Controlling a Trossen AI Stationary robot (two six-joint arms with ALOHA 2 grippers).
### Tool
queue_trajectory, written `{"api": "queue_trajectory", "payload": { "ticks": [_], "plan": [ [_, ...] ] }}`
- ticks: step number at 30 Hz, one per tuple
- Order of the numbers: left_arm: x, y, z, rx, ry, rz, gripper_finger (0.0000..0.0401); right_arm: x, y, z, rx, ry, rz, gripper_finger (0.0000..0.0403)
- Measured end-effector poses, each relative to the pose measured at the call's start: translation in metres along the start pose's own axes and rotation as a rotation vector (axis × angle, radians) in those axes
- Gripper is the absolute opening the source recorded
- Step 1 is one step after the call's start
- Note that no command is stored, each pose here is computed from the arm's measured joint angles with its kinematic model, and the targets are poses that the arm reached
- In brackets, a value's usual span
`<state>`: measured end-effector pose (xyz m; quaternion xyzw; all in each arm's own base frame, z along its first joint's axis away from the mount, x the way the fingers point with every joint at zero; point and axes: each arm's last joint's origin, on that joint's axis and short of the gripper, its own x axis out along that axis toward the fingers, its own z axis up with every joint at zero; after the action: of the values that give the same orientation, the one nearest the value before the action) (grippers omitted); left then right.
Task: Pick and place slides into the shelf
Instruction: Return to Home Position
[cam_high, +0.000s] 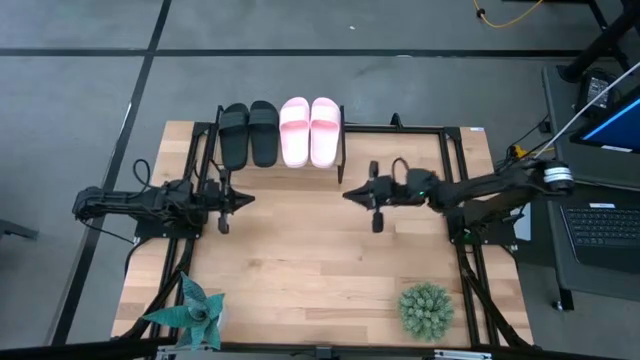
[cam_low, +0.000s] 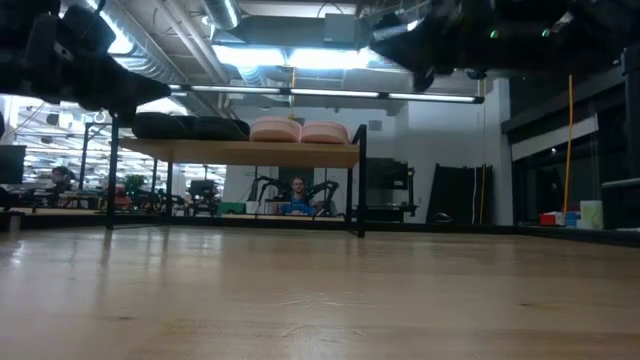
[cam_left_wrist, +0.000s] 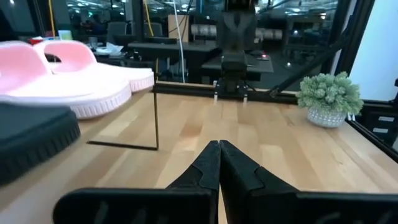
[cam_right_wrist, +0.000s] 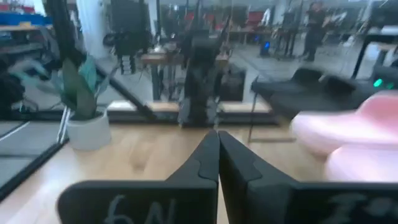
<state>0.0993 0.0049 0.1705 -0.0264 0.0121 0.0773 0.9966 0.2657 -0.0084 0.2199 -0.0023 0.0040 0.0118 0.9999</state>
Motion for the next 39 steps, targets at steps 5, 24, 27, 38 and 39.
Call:
{"api": "queue_trajectory", "payload": {
  "ticks": [5, 24, 27, 38, 39],
  "plan": [
    [0.002, 0.0, -0.005, -0.008, -0.015, -0.005, 0.0, -0.032, -0.003, 0.038, -0.035, -0.065, -0.02, 0.0005],
    [0.002, -0.001, -0.007, 0.021, 0.003, -0.023, 0.0, -0.137, 0.013, 0.023, -0.11, -0.153, -0.01, 0.0005],
    [0.002, -0.001, -0.007, 0.018, 0.003, -0.023, 0.0, -0.14, 0.013, 0.007, -0.127, -0.176, -0.011, 0.0005],
    [0.002, -0.001, -0.007, 0.007, 0.004, -0.023, 0.0, -0.142, 0.012, -0.029, -0.106, -0.14, -0.033, 0.0005],
    [0.002, -0.001, -0.007, 0.007, 0.004, -0.022, 0.0, -0.142, 0.012, -0.029, -0.111, -0.157, -0.034, 0.0005]
  ]
}}
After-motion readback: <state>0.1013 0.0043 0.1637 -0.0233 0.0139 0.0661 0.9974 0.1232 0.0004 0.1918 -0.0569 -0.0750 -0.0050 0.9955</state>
